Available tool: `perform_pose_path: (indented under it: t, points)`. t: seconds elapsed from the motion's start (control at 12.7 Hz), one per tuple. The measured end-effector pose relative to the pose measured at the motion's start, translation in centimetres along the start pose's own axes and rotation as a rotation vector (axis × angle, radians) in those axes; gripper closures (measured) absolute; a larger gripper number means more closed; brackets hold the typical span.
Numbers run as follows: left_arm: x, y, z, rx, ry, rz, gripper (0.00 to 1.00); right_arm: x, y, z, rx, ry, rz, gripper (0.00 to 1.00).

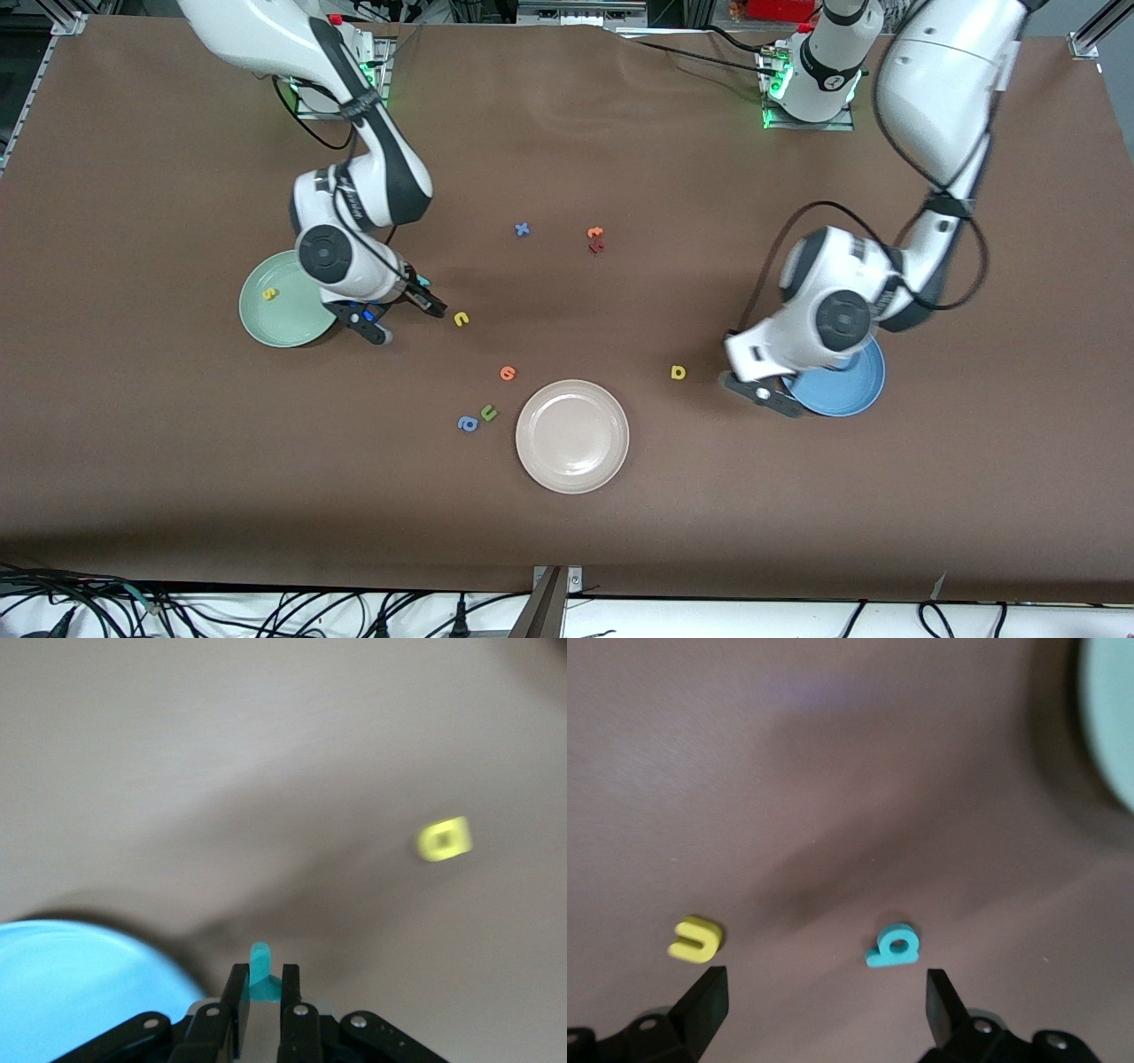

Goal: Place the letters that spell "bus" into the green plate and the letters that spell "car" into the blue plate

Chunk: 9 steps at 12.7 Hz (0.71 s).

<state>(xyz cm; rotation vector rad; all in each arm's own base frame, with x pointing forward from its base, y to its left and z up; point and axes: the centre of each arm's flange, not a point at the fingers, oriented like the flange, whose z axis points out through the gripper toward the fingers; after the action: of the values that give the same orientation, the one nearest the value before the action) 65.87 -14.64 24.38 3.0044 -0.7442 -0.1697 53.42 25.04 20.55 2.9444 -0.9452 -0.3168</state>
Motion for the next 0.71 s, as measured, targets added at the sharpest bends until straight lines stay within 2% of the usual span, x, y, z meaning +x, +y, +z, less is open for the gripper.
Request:
perform_pose_path:
  t: [0.16,0.24,0.31,0.39,0.71]
  points:
    - [-2.3,-6.3,0.2,-0.008,-0.003,0.074,0.81,0.0,1.8,2.8,-0.005,0.013,0.017,0.01]
    - [-3.2,-8.4,0.3,-0.014,-0.002,0.095,0.76,0.0,2.8,3.6,-0.009,0.015,0.025,0.01]
    - [-3.5,-9.1,0.2,-0.017,0.001,0.111,0.76,-0.2,3.6,3.8,-0.013,0.014,0.030,0.02]
    - [-3.2,-8.5,0.2,-0.022,0.004,0.129,0.70,-0.4,4.1,3.7,-0.013,0.013,0.032,0.02]
    - [-0.8,-2.2,-0.4,-0.050,0.025,0.196,0.27,-0.8,4.7,2.6,0.018,0.033,0.033,0.04]
